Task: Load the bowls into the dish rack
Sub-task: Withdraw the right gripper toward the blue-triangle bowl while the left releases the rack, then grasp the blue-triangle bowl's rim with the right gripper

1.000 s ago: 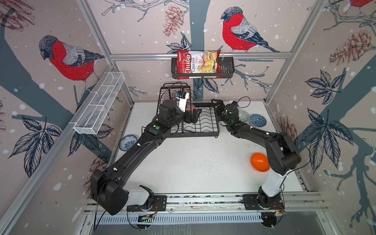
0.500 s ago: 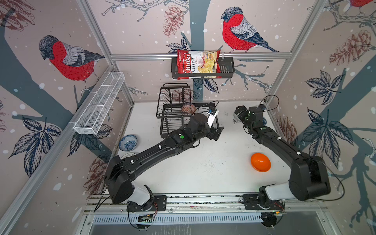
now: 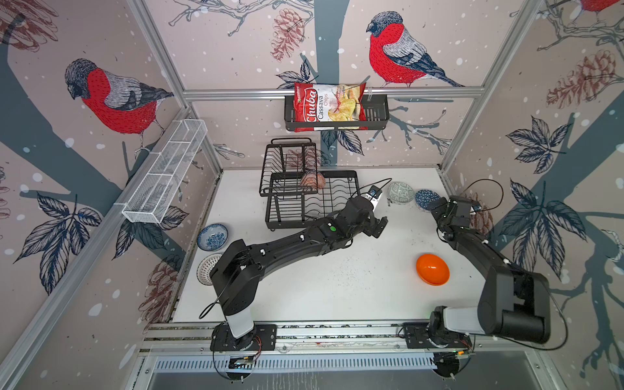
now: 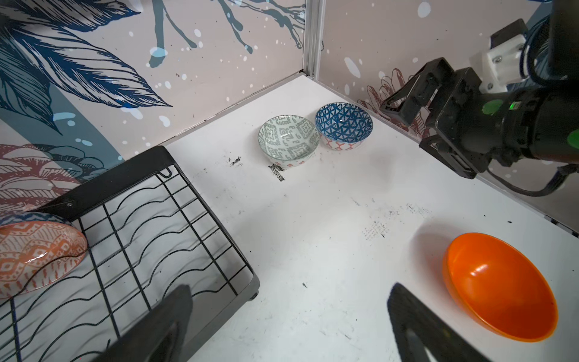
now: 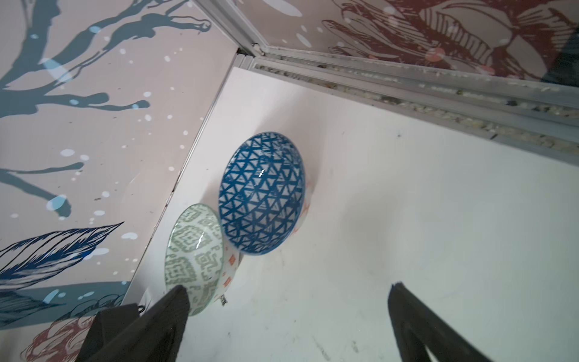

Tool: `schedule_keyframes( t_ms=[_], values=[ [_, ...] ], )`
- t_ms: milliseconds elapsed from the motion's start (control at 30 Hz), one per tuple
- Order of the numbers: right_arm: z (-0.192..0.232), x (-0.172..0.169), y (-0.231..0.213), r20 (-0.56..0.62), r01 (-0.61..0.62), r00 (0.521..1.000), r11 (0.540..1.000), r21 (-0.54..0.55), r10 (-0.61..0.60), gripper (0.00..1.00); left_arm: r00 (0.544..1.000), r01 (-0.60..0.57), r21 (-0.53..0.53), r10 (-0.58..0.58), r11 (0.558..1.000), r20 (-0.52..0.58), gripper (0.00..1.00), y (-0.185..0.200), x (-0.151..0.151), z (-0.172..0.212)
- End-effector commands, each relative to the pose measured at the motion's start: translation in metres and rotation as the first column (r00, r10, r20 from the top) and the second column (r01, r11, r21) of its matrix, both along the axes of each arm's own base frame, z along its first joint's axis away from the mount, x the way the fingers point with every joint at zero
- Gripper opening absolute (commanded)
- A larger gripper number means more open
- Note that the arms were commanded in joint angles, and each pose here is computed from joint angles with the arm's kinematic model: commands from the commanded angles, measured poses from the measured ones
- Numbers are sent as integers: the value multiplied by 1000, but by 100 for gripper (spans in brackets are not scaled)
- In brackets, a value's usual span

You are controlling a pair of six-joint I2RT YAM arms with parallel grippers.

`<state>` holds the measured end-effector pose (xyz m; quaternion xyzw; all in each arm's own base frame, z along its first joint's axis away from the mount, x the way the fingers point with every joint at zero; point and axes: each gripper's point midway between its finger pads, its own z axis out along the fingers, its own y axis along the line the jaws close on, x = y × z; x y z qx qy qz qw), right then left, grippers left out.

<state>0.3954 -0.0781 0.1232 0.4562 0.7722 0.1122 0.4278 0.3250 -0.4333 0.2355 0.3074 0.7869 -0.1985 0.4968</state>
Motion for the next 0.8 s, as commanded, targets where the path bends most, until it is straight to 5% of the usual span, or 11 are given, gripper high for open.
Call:
schedule_keyframes(
  t_ms=[0,600,767],
  values=[
    [-6,10,-6,-8,-26,1000,1000,1,26,100,998,-26,-35,28,999,51,98,-9,12,10],
    [-61,60,-23,-141,-103,985,994,-42,96,84,992,-69,91,58,993,116,97,-34,46,-33],
    [-69,65,-25,-168,-112,981,992,-57,101,71,995,-72,82,66,994,70,98,-30,48,-39]
  ],
)
